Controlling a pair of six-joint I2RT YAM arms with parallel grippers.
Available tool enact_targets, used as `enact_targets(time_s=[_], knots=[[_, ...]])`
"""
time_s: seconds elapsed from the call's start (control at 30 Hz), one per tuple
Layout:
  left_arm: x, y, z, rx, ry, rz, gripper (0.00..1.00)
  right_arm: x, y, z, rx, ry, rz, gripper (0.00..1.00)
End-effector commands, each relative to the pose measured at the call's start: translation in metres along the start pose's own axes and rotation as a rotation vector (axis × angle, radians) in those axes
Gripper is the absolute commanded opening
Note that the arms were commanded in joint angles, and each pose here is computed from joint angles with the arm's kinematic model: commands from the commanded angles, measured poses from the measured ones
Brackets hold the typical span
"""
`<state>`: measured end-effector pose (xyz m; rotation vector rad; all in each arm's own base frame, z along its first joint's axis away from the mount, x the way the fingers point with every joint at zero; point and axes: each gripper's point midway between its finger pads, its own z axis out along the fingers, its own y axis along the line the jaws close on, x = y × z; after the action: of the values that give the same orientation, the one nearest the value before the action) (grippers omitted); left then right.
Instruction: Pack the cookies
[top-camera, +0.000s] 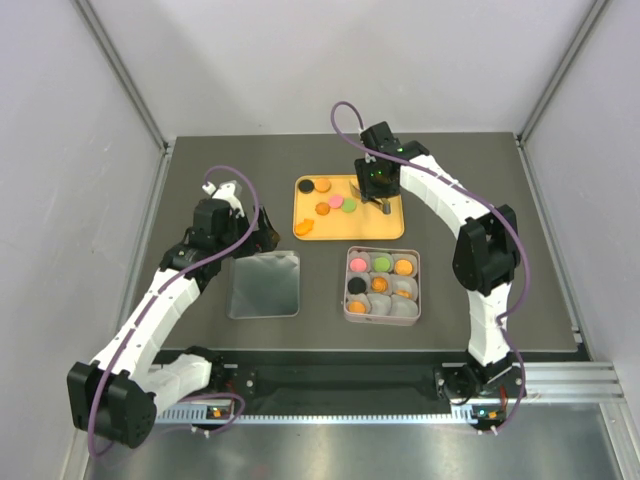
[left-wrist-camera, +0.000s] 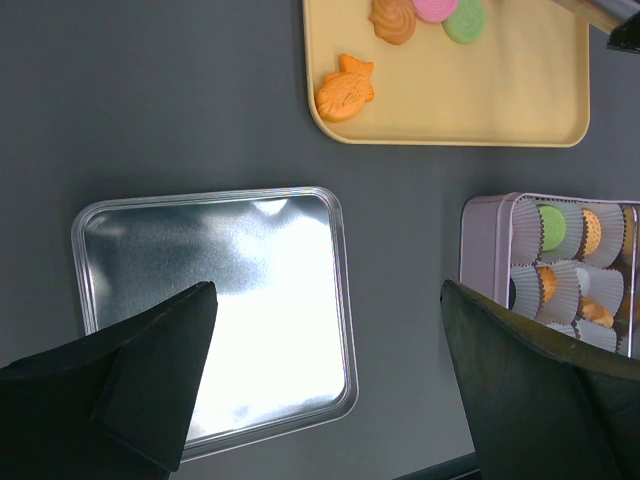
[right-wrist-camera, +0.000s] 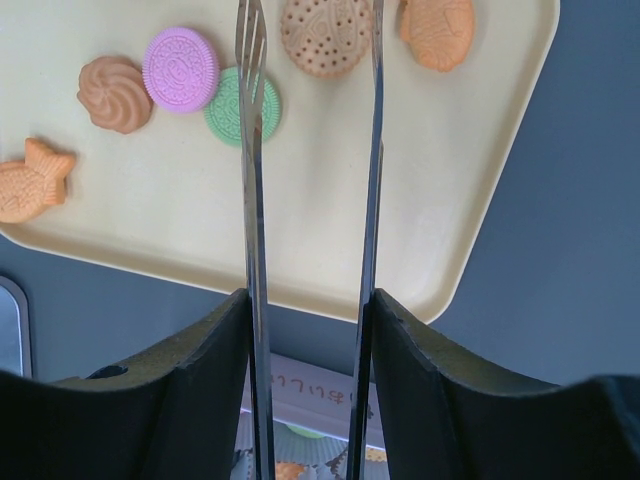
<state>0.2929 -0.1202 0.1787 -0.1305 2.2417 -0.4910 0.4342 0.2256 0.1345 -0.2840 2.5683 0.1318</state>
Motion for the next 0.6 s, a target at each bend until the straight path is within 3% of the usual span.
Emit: enact_targets(time_s=[0.0,0.57], knots=[[-0.008,-0.002,-0.001,0.007,-0.027,0.006,0.98,-0.019,-0.003,-0.014,-0.002,-0.071,0.024,0.49],[-0.007,-0.001,0.000,0.006,-0.025,0.006,0.98,-0.014,-0.007,-0.001,0.013,-0.045,0.026,0.49]])
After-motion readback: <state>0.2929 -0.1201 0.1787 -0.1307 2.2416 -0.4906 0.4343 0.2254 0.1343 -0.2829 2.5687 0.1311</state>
